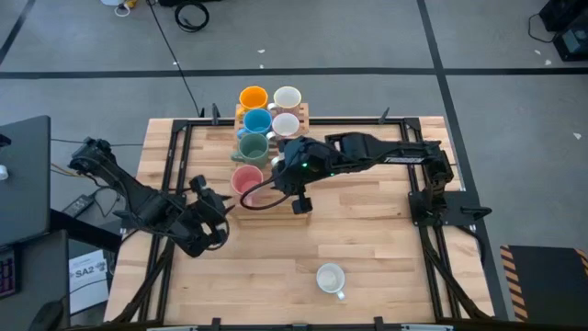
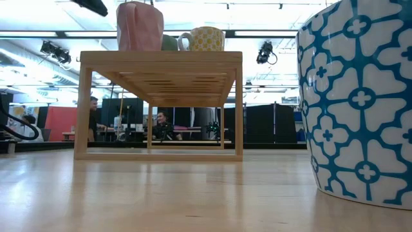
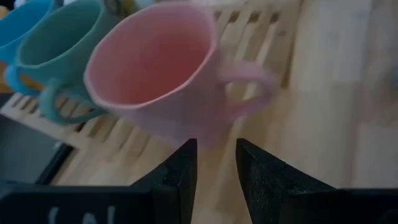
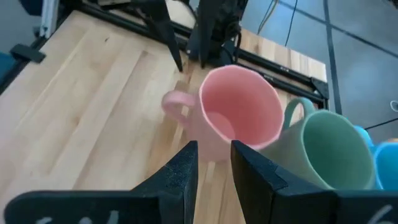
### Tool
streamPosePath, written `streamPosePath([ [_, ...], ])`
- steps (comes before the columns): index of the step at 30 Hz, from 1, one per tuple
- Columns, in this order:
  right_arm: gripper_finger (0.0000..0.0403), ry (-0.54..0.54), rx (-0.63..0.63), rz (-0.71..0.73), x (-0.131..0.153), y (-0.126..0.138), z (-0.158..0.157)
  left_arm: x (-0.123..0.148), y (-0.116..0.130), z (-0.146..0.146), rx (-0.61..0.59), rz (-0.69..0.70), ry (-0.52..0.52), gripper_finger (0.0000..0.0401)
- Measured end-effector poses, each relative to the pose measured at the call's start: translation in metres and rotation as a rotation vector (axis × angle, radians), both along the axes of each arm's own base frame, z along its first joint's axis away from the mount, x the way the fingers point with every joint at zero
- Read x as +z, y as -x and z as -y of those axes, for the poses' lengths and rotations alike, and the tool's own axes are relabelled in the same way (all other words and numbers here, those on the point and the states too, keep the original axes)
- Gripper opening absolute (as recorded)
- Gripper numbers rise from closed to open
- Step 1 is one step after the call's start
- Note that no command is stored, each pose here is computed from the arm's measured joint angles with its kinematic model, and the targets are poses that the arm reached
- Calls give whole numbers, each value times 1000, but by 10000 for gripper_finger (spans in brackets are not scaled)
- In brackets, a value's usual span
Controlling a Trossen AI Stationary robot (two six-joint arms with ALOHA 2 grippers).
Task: Place coffee mugs
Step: Put the pink mug on the shelf
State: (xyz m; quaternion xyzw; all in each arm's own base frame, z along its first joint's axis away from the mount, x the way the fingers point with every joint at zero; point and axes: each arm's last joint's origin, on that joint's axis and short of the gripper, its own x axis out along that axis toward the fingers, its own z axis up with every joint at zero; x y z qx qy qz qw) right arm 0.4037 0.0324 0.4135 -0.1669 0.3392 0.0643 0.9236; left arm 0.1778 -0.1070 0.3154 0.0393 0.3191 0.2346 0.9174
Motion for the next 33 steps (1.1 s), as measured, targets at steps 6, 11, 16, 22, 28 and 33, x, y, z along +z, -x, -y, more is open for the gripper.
streamPosePath([
  [6,101,2,-25,13,-30,-17,8,-2,-2,-10,45,-38,-19,117],
  [11,101,86,-128,5,-46,-21,15,-2,-5,-17,82,-46,-24,117],
  [16,98,124,-173,10,-49,-22,16,-2,-7,-22,103,-52,-30,117],
  [22,94,95,-142,39,-49,-25,15,-2,-9,-26,121,-52,-30,116],
  [28,93,86,-149,45,-48,-25,15,-2,-10,-29,145,-42,-34,116],
  [33,92,85,-147,45,-48,-25,15,-1,-10,-29,149,-35,-41,116],
])
